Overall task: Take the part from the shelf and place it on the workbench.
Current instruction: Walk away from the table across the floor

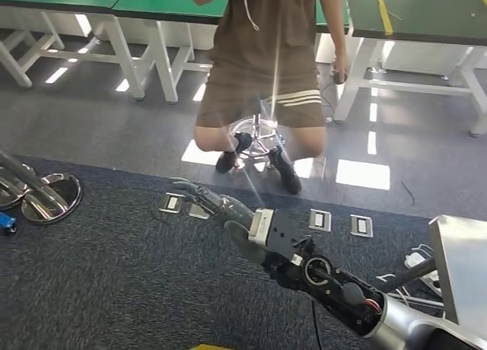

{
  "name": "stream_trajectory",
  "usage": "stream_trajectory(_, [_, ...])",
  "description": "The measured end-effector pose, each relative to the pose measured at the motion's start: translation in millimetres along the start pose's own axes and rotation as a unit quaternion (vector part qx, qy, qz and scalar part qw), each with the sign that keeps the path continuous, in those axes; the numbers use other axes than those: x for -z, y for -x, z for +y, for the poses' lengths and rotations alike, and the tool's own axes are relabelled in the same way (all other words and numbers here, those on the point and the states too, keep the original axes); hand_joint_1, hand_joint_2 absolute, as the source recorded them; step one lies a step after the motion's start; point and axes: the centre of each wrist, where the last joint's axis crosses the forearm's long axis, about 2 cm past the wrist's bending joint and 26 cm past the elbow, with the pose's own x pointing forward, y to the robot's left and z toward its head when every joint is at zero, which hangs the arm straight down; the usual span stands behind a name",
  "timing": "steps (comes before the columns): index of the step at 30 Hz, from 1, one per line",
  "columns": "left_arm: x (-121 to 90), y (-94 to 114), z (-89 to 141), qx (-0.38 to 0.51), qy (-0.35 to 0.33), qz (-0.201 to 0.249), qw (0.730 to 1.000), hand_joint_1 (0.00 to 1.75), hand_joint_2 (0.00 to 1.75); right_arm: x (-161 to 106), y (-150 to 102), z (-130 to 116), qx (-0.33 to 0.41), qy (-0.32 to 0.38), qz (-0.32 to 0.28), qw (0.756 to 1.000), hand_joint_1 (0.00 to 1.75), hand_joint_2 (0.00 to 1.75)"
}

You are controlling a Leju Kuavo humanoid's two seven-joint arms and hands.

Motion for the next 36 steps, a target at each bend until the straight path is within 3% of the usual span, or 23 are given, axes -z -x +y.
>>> stream_trajectory(24, [0.1,-1.0,1.3,0.004,-0.003,-0.003,1.0,0.0,0.0,-1.7,0.5,-0.3,-0.006,0.009,0.001,1.0,0.0,0.0])
stream_trajectory(36, [0.3,2.0,0.9,-0.007,-0.002,0.006,1.0,0.0,0.0,-26.3,9.1,-26.3,-0.039,0.094,0.037,0.994,0.0,0.0])
